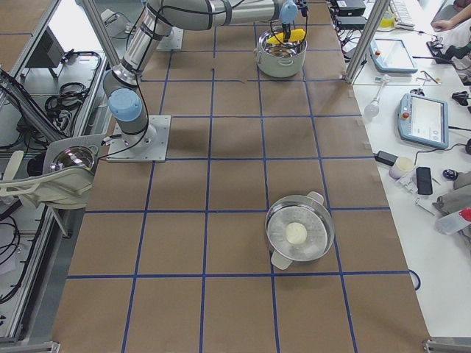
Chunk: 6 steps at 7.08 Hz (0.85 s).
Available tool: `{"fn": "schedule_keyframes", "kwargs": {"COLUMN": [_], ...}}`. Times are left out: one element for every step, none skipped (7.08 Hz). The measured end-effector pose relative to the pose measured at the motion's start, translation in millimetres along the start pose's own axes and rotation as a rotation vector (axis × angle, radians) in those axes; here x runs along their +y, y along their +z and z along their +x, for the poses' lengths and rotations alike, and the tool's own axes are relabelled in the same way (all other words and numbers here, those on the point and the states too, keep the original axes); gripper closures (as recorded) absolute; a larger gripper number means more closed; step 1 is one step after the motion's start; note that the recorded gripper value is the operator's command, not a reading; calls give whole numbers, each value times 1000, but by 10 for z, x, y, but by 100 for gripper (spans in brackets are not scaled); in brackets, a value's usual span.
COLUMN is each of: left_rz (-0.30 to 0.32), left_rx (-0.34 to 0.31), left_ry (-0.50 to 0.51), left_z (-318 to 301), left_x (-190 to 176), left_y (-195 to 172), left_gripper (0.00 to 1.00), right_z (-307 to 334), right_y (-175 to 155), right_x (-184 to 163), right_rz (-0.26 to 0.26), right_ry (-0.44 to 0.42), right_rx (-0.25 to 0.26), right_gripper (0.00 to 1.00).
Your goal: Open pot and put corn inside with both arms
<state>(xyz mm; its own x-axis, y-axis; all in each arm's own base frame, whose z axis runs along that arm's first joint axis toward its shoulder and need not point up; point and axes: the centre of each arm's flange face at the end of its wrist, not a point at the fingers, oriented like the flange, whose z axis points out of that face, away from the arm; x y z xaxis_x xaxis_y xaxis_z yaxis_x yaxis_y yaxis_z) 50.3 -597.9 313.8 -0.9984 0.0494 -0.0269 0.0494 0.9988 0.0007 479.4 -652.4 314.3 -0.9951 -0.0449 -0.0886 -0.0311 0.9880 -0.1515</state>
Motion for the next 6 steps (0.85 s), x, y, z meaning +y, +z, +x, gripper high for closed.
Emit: {"fn": "schedule_keyframes", "kwargs": {"left_rz": [14, 25, 24, 31, 44, 58], "left_rx": [-6, -9, -8, -12, -18, -24], "left_ry": [-1, -6, -9, -12, -16, -18], "left_z": [12, -28, -117, -195, -216, -213], "left_x": [99, 192, 294, 387, 459, 511], "left_y": [162, 308, 452, 580, 681, 755], "left_gripper": [100, 100, 100, 100, 100, 100], "right_z": [-9, -4, 9, 28, 54, 101], "right_y": [38, 16, -44, -143, -247, -367], "right_x": [1, 20, 58, 102, 151, 209], "right_rz": [1, 3, 4, 7, 10, 12], "right_ry": [2, 6, 10, 13, 15, 14], "right_rx": [-3, -5, -6, -9, -10, -7], "right_gripper": [0, 0, 0, 0, 0, 0]}}
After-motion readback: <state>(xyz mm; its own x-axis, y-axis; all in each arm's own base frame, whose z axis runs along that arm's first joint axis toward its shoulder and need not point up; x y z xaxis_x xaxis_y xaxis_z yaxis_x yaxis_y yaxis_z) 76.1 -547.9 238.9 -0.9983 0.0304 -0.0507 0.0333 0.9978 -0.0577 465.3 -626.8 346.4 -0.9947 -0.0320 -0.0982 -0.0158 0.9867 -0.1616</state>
